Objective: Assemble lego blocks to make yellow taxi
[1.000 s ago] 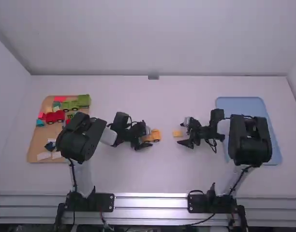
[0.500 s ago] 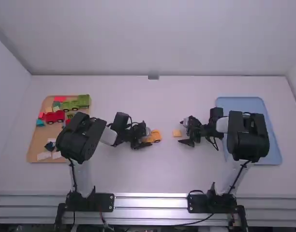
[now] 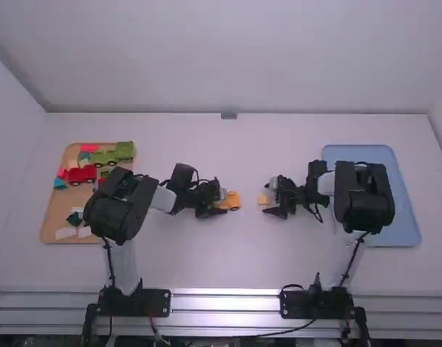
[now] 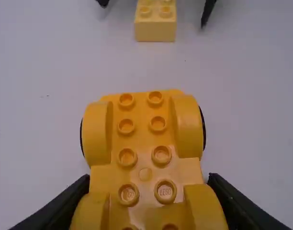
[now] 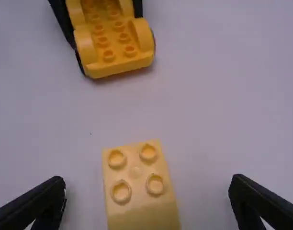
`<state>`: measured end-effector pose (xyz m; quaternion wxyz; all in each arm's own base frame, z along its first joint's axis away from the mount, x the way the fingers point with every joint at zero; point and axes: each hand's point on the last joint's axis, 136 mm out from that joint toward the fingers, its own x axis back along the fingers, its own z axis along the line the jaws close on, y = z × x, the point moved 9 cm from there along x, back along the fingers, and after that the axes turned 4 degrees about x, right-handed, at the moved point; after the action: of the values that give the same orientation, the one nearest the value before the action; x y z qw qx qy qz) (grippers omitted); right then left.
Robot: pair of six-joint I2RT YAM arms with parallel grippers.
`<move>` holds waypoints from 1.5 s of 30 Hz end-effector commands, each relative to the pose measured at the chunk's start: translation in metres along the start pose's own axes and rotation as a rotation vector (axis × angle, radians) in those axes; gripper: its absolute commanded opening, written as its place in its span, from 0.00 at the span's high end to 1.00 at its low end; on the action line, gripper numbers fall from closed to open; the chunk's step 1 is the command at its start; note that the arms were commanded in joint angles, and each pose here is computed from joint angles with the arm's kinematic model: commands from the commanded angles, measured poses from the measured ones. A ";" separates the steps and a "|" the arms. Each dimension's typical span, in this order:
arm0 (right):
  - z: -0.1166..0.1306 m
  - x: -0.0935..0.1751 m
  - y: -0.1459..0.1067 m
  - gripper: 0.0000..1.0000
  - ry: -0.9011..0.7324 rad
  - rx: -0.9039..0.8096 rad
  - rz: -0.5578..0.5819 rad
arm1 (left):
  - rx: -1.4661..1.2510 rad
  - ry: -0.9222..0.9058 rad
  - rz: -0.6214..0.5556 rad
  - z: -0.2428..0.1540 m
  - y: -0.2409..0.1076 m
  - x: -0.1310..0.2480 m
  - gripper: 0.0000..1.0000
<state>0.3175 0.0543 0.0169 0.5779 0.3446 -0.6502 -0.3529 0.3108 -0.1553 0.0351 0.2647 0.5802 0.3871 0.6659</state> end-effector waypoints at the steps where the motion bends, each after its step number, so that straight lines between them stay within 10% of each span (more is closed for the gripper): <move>1: -0.005 -0.009 -0.003 0.09 0.023 -0.018 -0.025 | -0.054 -0.036 -0.004 -0.002 -0.002 -0.002 0.51; 33: -0.004 0.006 -0.003 0.73 0.071 -0.012 -0.029 | -0.057 -0.069 -0.013 -0.003 0.001 -0.002 0.51; 45: -0.014 0.014 0.036 0.76 0.111 -0.015 -0.097 | -0.035 -0.067 -0.014 -0.002 0.001 -0.002 0.50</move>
<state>0.3176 0.0572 0.0367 0.6221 0.3663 -0.5823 -0.3739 0.3075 -0.1565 0.0359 0.2888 0.5919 0.3663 0.6573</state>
